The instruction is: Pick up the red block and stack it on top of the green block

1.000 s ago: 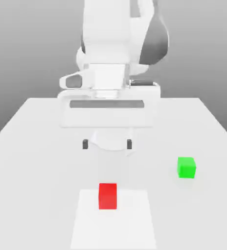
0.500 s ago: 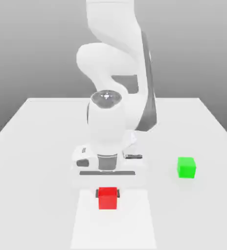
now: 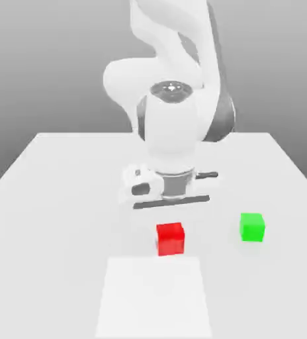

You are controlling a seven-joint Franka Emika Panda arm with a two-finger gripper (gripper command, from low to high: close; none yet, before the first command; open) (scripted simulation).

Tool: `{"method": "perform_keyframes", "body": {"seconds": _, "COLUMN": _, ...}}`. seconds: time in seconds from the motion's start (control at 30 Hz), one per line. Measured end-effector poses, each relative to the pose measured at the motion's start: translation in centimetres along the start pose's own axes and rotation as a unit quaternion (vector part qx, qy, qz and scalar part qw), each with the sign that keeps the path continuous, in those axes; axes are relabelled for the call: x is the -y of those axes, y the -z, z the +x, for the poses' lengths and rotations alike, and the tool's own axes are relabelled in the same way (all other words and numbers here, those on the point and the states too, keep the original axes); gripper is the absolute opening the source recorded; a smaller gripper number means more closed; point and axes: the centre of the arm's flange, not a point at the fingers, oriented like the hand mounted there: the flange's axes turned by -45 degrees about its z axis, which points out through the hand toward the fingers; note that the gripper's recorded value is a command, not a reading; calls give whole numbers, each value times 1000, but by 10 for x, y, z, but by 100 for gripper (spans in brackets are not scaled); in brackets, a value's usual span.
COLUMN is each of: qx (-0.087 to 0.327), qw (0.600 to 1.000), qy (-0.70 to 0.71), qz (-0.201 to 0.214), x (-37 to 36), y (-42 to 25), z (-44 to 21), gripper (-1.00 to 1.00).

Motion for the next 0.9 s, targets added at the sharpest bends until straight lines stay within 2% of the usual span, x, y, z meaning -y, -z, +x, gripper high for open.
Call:
{"method": "perform_keyframes", "body": {"seconds": 0.2, "qx": 2, "qw": 973, "qy": 231, "qz": 2, "x": 107, "y": 12, "z": -11, "gripper": -100}}
{"method": "perform_keyframes", "body": {"seconds": 0.4, "qx": 9, "qw": 900, "qy": 436, "qz": -7, "x": 192, "y": 15, "z": -51, "gripper": -100}}
{"method": "perform_keyframes", "body": {"seconds": 0.7, "qx": 10, "qw": 889, "qy": 457, "qz": -10, "x": 198, "y": -44, "z": -56, "gripper": -100}}
{"method": "perform_keyframes", "body": {"seconds": 0.73, "qx": 10, "qw": 889, "qy": 458, "qz": -9, "x": 199, "y": -49, "z": -57, "gripper": 100}}
{"method": "perform_keyframes", "body": {"seconds": 0.9, "qx": 10, "qw": 889, "qy": 457, "qz": -9, "x": 198, "y": -49, "z": -57, "gripper": 100}}
